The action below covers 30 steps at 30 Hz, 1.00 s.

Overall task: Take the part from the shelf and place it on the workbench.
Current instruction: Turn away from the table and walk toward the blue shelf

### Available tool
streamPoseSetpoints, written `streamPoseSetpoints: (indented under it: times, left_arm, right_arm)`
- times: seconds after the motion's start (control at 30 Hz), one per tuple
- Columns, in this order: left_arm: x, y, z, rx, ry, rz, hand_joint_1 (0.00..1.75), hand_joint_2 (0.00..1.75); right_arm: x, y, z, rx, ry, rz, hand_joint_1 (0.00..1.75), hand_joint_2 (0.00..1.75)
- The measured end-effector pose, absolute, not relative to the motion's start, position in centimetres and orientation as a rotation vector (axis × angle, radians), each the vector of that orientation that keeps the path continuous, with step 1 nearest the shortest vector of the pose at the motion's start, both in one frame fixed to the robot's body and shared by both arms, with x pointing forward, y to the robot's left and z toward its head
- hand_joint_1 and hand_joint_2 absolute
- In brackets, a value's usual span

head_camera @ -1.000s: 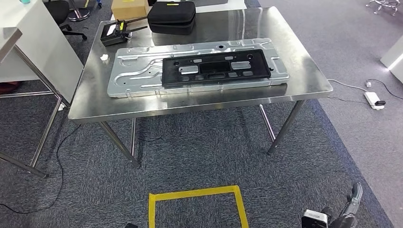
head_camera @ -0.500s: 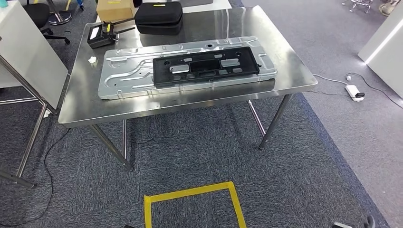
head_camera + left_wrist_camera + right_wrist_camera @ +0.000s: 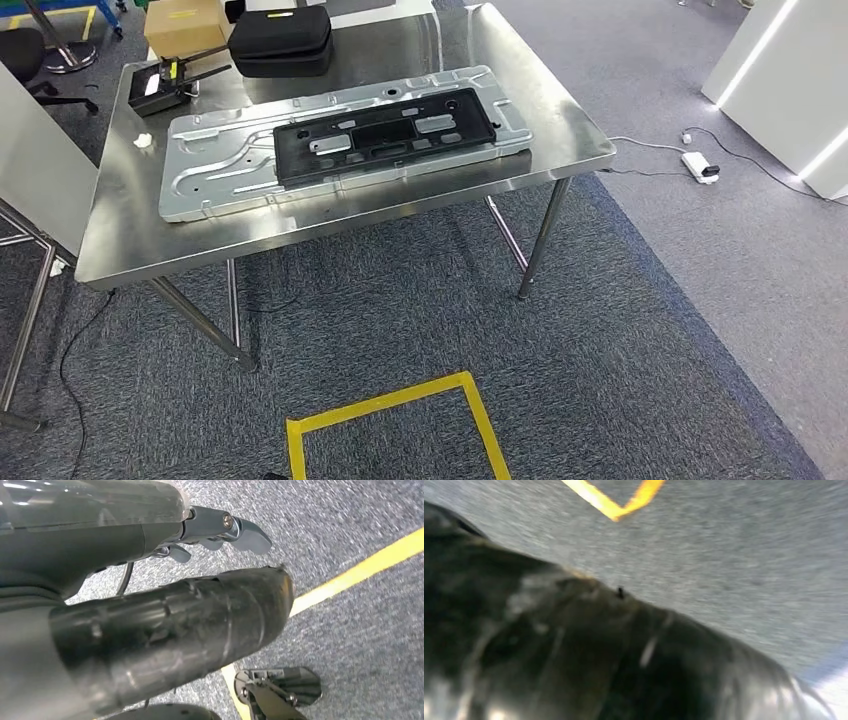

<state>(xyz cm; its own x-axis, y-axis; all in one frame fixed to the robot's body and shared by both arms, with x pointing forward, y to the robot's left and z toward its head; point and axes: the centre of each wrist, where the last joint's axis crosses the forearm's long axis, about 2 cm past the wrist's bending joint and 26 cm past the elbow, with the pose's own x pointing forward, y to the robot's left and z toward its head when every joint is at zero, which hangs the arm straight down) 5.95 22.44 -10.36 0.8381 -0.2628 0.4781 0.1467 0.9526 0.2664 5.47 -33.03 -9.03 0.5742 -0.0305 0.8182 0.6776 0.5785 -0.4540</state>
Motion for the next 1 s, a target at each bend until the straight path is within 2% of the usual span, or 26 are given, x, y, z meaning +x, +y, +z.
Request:
streamPoseSetpoints:
  times: [0.33,1.0]
  left_arm:
    - [5.5,22.4,-10.4,0.209,-0.537,-0.217,0.0,0.0]
    - [5.5,22.2,-10.4,0.171,-0.559,-0.209,0.0,0.0]
  right_arm:
    - [3.7,-27.9,-10.6,-0.671,-0.454,-0.513,0.0,0.0]
    - [3.6,-25.4,-10.7,-0.509,-0.442,-0.45,0.0,0.0]
